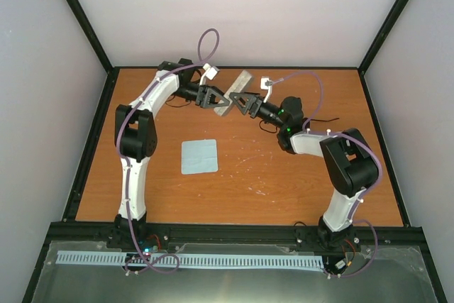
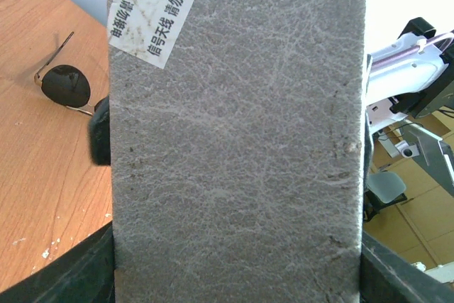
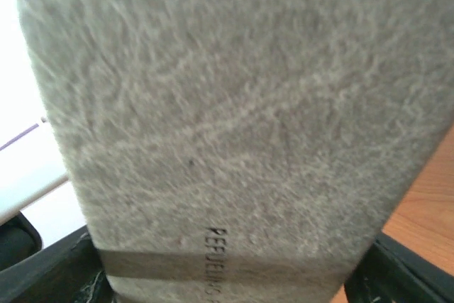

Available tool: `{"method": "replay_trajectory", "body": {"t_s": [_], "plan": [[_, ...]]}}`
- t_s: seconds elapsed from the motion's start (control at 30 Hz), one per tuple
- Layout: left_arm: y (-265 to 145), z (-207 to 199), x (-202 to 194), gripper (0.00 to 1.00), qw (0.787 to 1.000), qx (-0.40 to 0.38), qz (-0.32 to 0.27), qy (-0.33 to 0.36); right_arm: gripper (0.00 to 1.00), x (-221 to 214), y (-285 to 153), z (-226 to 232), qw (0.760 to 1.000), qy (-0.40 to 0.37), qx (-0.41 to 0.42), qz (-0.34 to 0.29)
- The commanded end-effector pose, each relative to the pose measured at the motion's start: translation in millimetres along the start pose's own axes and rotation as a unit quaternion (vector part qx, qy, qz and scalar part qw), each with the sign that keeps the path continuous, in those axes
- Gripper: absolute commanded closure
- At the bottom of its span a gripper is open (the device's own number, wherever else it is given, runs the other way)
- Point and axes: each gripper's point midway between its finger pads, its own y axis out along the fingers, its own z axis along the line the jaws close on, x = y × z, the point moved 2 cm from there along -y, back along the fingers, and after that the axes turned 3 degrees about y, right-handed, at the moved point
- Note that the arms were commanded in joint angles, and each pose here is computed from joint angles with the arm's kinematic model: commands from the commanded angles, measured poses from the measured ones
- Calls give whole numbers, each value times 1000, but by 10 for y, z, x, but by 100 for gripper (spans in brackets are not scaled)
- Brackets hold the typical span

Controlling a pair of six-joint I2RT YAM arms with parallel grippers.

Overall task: Organize the sunglasses
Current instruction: Open the sunglasses case.

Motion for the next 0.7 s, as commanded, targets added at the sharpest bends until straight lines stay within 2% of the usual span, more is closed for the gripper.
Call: {"method": "replay_trajectory", "body": {"t_s": [0.0,0.17,0.27,0.37,0.4,0.43,0.47,0.5,0.67], "plan": [[-15,-255,188,85,999,-16,-17,41,23,134,-19,226,999,-31,24,-25],[-15,-258,187,85,999,-16,-17,40,37,145,-42,242,999,-32,27,-29],[-18,-248,182,85,999,-15,-17,39,38,148,-56,244,999,-30,29,-32],[-12,-242,183,83,999,-15,-16,37,53,138,-78,253,999,-30,30,-33],[-17,-230,183,71,999,-13,-15,36,58,134,-84,262,999,-30,32,-32],[-16,-222,188,45,999,-13,-15,34,62,129,-90,265,999,-32,31,-31],[-16,-210,191,11,999,-13,-15,31,64,125,-97,272,999,-33,30,-30],[-15,-166,165,1,1000,-3,-5,27,66,119,-106,278,999,-35,29,-29],[-11,-95,121,1,1000,7,4,21,69,97,-133,316,999,-42,26,-18]]}}
